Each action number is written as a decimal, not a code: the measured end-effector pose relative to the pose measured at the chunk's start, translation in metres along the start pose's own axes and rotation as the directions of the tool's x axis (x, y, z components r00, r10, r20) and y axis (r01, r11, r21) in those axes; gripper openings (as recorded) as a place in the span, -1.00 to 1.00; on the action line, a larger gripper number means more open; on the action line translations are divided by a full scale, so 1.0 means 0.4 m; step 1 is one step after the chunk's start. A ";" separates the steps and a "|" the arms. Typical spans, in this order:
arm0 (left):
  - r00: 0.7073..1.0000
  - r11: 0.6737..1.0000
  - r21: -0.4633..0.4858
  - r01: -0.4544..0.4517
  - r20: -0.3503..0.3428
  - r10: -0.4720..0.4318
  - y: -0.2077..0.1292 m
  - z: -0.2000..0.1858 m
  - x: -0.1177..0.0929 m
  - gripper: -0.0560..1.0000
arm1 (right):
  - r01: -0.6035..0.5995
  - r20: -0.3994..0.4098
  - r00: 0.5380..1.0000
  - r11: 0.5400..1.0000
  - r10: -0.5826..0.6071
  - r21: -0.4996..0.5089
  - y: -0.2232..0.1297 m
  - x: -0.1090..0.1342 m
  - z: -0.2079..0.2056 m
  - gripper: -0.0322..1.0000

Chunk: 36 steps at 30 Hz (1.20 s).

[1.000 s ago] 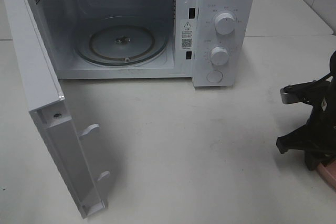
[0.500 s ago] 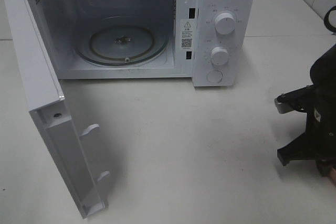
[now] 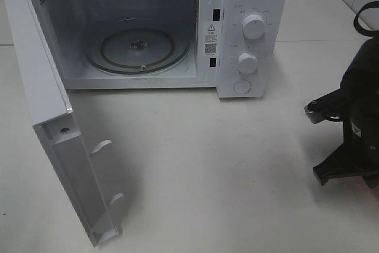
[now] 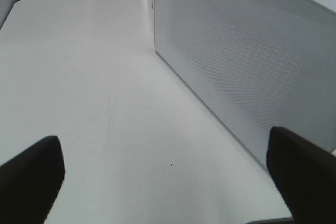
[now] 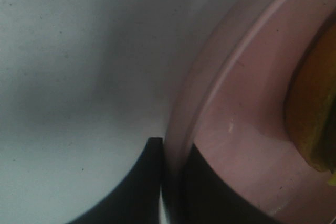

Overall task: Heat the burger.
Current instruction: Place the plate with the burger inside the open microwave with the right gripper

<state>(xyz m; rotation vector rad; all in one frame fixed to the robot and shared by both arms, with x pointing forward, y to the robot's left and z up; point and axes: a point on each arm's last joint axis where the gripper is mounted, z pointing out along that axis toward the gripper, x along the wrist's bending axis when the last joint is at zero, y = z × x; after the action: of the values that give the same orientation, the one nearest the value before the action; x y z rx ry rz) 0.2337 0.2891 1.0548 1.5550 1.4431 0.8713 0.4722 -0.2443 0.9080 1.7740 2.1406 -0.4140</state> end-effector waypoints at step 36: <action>1.000 1.000 0.000 0.000 0.000 0.000 0.000 0.000 0.000 0.98 | 0.290 0.145 0.952 0.946 -0.269 -0.147 -0.094 0.083 -0.185 -0.82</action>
<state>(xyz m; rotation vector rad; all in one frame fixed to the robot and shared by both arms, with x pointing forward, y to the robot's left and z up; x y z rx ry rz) 0.2337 0.2891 1.0548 1.5550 1.4431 0.8713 0.4247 -0.1904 0.9610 1.3235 2.2717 -0.3888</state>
